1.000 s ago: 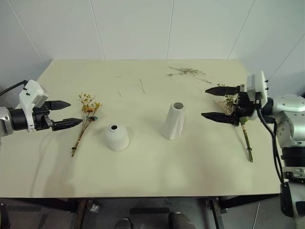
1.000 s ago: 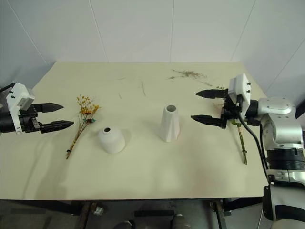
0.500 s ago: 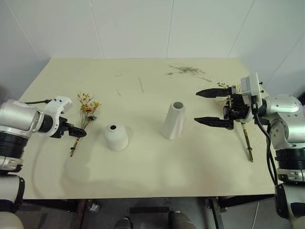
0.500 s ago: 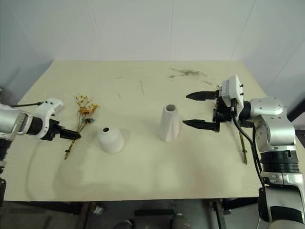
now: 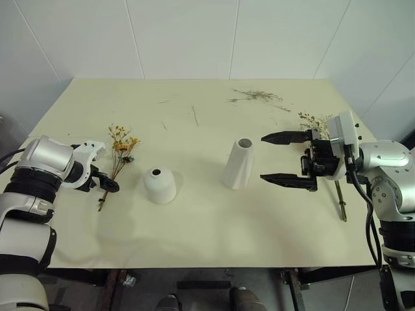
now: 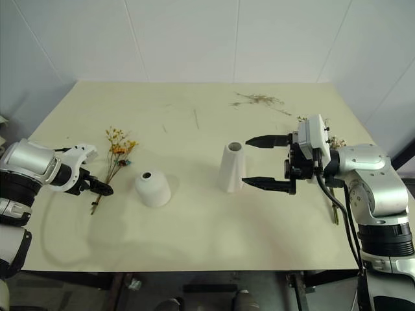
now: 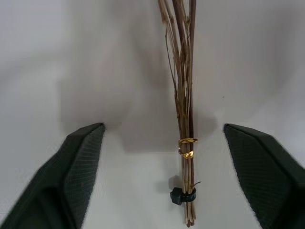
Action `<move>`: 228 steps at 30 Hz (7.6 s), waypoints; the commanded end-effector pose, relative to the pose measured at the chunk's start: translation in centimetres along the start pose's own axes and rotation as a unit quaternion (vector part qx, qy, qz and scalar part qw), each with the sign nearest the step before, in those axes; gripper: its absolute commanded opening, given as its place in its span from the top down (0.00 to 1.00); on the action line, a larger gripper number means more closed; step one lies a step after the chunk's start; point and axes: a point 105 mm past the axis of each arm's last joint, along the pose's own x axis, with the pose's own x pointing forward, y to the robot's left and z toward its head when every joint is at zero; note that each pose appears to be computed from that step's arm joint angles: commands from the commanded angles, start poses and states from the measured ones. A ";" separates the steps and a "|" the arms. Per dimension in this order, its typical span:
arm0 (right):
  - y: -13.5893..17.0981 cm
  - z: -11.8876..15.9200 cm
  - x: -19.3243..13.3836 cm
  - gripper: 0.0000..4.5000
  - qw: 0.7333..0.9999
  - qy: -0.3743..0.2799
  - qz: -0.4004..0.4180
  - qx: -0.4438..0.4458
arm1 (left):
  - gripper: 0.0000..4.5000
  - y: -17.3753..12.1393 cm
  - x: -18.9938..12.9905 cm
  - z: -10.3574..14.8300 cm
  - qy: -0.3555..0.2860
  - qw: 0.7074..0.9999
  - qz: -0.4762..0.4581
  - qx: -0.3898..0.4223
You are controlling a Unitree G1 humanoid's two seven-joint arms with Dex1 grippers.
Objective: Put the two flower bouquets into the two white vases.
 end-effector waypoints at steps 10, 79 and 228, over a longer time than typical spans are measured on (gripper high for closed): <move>1.3 3.2 -0.4 0.00 0.998 -0.056 0.027 -0.003 | 0.97 1.9 1.1 -2.3 0.024 0.999 -0.003 -0.030; -0.5 1.2 -4.0 0.00 0.990 0.014 -0.140 0.015 | 0.99 -12.2 -5.1 3.4 -0.608 0.687 -0.365 0.163; 0.0 0.3 -2.8 0.00 0.979 -0.029 -0.201 0.022 | 0.94 -13.0 -1.5 1.9 -0.586 0.704 -0.349 0.197</move>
